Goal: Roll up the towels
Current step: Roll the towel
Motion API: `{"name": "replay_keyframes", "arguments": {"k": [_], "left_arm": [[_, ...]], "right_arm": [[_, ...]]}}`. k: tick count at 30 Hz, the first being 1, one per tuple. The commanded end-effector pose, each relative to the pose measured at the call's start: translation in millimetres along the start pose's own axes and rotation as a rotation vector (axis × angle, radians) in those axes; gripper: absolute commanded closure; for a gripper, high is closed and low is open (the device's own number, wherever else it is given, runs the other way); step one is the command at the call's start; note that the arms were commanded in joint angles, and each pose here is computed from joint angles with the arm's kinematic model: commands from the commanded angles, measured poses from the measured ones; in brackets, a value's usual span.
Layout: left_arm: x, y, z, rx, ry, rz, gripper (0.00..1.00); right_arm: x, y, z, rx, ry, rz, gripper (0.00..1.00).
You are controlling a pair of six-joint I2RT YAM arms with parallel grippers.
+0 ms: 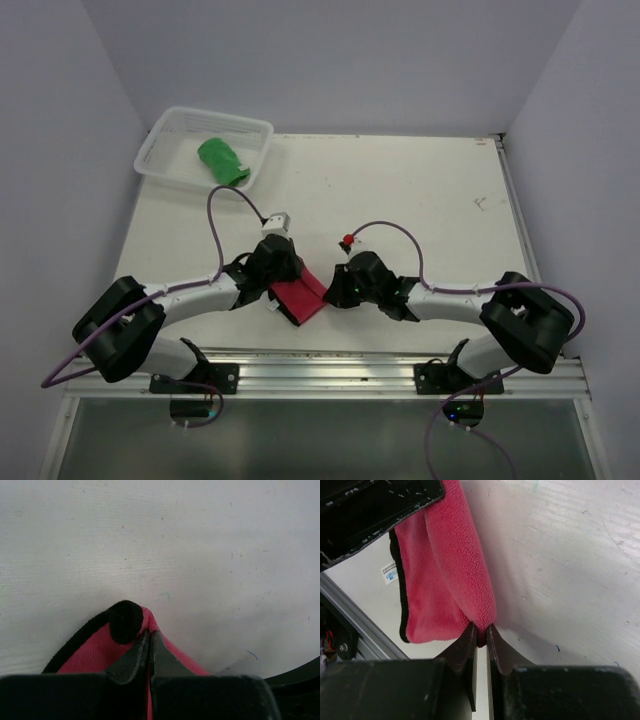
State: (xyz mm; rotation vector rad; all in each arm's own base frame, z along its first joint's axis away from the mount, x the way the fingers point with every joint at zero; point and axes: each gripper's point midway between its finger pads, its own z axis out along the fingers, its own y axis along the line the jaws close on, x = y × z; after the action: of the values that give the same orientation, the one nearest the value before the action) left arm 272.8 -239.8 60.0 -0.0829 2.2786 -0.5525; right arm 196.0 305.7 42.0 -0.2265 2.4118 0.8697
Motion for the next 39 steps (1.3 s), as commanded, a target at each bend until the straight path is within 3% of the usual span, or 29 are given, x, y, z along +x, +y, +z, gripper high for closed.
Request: {"name": "replay_keyframes", "arguments": {"k": [1,3,15,17,19,25,39], "left_arm": [[-12,-6,3,0.021,-0.063,0.0,1.0],[-11,-5,4,0.012,-0.062,-0.003,1.0],[-29,-7,23,-0.034,-0.047,-0.083,0.99],[-35,-11,23,-0.019,-0.054,-0.092,0.94],[-40,-16,22,-0.008,-0.059,-0.092,0.82],[-50,-24,19,0.01,-0.047,-0.105,0.67],[-48,-35,1,0.072,-0.001,-0.145,0.63]], "right_arm": [[-10,9,0,-0.054,-0.042,-0.046,0.93],[-9,3,0,-0.035,-0.039,-0.092,1.0],[-11,-23,-17,0.305,-0.17,-0.436,1.0],[-8,-20,-18,0.322,-0.177,-0.481,1.0],[-7,-14,-18,0.341,-0.189,-0.524,1.0],[-8,-6,-21,0.429,-0.24,-0.626,1.0],[15,8,-11,0.638,-0.247,-0.916,1.0]]}}
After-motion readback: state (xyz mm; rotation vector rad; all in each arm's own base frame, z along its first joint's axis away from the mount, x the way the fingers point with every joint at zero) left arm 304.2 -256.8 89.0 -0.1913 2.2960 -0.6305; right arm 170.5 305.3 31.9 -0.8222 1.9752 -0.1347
